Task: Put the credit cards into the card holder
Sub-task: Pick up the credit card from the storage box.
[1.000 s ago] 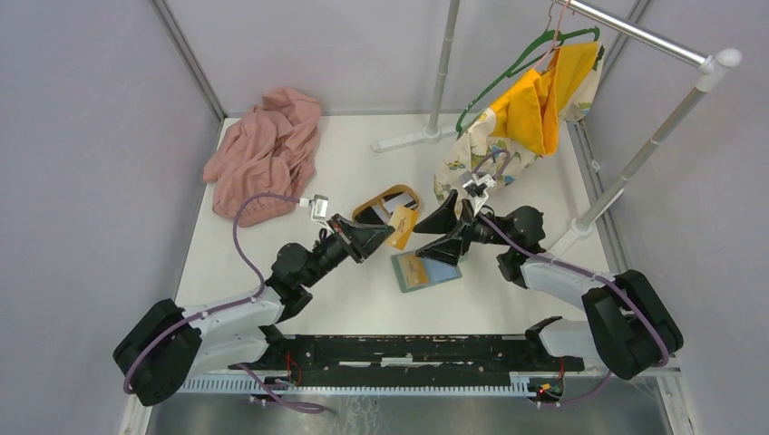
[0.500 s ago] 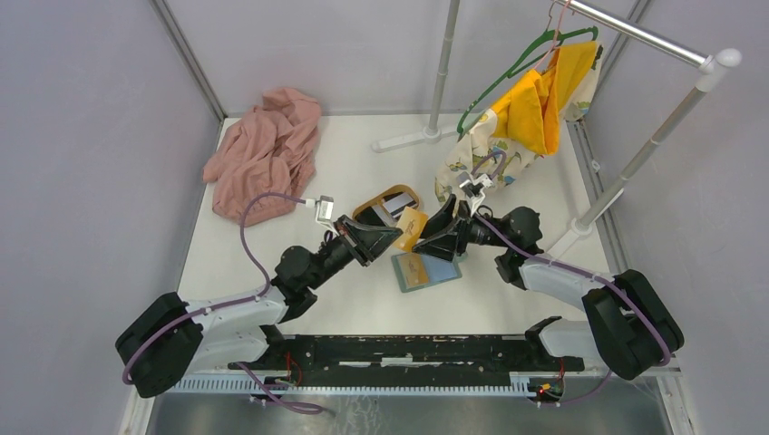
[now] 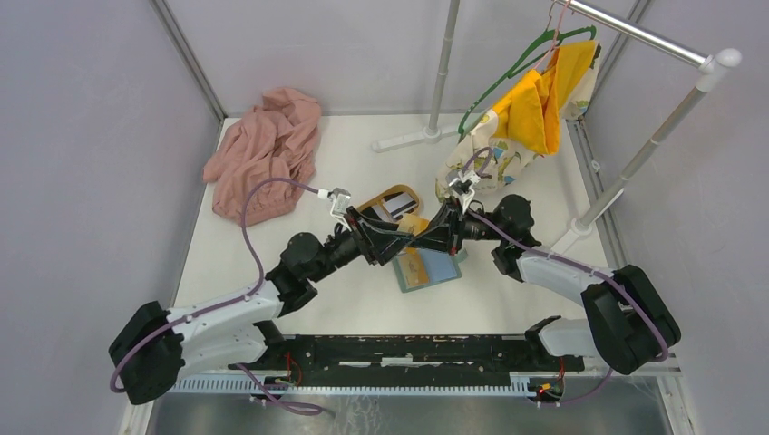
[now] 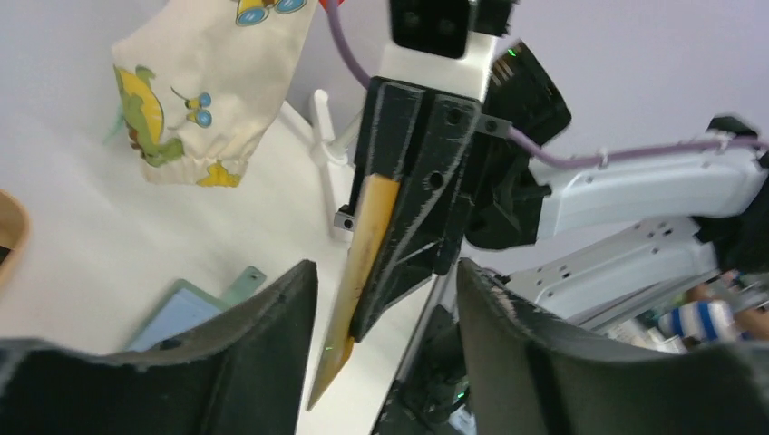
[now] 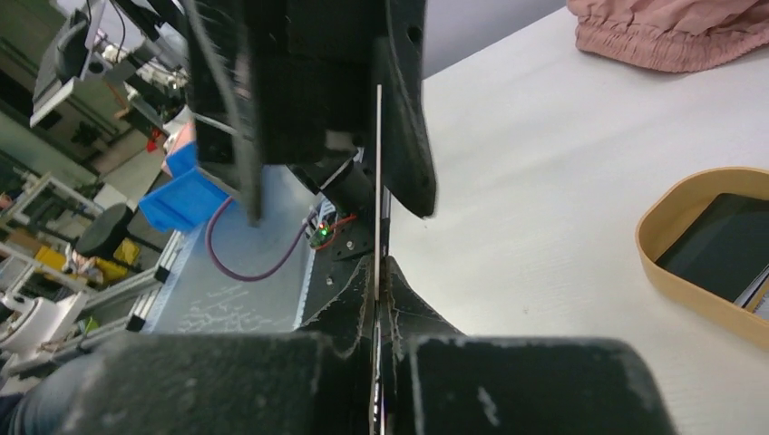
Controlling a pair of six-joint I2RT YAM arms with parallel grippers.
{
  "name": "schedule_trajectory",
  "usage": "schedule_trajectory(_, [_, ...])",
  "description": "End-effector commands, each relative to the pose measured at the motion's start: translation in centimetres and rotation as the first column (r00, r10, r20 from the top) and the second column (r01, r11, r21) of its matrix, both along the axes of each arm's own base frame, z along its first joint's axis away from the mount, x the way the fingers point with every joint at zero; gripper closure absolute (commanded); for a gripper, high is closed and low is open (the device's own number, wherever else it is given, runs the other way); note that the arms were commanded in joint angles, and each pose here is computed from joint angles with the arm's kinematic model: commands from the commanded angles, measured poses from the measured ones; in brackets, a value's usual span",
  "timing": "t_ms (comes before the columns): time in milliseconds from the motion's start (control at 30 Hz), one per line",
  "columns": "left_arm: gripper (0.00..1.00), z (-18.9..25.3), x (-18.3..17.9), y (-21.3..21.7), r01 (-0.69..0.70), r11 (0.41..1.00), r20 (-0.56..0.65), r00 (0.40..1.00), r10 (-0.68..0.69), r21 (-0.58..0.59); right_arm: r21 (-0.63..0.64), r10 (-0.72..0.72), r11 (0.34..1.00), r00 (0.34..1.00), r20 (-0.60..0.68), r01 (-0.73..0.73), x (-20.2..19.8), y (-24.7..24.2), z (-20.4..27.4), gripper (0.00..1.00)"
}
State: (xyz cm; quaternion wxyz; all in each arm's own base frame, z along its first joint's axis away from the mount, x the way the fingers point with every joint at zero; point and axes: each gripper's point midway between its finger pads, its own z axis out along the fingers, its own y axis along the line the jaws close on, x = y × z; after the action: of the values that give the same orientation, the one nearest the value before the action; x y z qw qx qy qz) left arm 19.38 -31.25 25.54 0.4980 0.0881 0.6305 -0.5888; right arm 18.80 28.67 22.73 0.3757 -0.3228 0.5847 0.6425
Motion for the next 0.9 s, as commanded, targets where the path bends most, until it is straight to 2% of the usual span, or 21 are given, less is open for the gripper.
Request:
schedule_trajectory(0, [0.31,1.0,-0.9,0.8,0.009,0.976,0.144,0.989,-0.042,0.219,-0.105,0.113,0.989,0.986,0.123,-0.100,0.3,0.7,-1.0,1.00])
schedule_trajectory(67, [0.26,0.1,-1.2,1.4,0.013,0.960,0.138,0.989,-0.054,0.280,-0.121,0.166,0.981,0.977,0.135,-0.151,-0.2,0.8,-1.5,1.00])
schedule_trajectory(200, [0.28,-2.0,-1.6,1.3,0.058,0.935,0.098,0.990,-0.098,0.351,-0.129,0.241,0.967,0.956,0.166,-0.221,-1.4,1.2,-1.6,1.00])
schedule_trajectory(400, [0.49,-2.5,-1.5,0.8,0.083,0.927,0.091,0.988,-0.124,0.366,-0.144,0.259,0.961,0.949,0.180,-0.235,-1.6,1.3,-1.9,1.00])
schedule_trajectory(733, [0.77,-2.6,-2.0,0.3,0.121,0.946,0.074,0.986,-0.150,0.300,-0.148,0.268,0.958,0.948,0.172,-0.244,-1.5,1.4,-2.2,1.00])
schedule_trajectory(867, [0.81,-2.6,-2.2,0.0,0.139,0.951,0.073,0.984,-0.165,0.275,-0.149,0.270,0.958,0.948,0.169,-0.246,-1.6,1.3,-2.3,1.00])
